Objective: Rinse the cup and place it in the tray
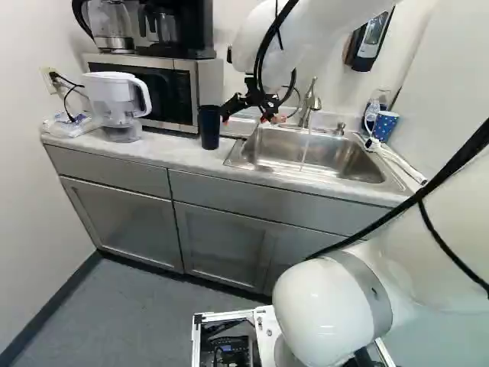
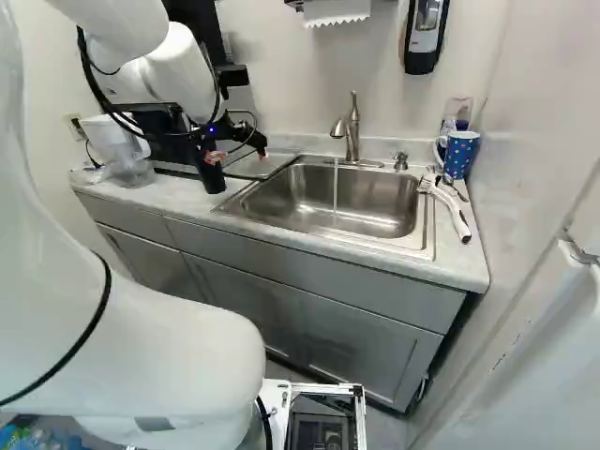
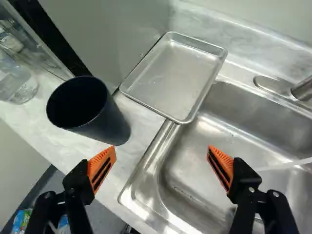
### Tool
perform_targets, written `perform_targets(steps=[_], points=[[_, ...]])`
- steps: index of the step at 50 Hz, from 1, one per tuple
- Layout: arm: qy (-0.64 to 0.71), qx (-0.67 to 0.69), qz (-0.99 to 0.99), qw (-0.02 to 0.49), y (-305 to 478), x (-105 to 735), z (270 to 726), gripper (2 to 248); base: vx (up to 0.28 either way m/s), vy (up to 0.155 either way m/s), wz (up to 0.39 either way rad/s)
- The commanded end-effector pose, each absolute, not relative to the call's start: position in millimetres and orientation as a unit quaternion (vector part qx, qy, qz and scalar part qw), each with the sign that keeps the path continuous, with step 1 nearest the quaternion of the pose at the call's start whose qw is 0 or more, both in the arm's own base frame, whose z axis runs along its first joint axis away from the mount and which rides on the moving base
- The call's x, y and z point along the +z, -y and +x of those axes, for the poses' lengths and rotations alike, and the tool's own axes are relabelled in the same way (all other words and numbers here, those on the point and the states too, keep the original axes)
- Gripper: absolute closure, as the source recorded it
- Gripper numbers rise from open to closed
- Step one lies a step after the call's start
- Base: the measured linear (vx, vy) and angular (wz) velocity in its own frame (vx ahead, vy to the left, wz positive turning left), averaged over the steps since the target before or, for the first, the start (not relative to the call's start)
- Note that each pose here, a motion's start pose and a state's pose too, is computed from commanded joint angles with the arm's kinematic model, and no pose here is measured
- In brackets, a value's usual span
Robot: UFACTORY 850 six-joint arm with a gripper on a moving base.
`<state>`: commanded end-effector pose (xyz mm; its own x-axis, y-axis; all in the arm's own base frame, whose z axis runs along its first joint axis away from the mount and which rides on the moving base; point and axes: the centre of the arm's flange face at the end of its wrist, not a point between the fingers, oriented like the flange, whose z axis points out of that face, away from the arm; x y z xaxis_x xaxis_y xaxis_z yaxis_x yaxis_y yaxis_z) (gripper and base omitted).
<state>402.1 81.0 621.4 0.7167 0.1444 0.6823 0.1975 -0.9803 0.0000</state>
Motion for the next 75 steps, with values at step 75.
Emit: perform_targets(steps=[75], points=[[0.177, -0.355, -0.915, 0.069, -165, 624, 411, 3, 0.0, 0.0, 0.0]])
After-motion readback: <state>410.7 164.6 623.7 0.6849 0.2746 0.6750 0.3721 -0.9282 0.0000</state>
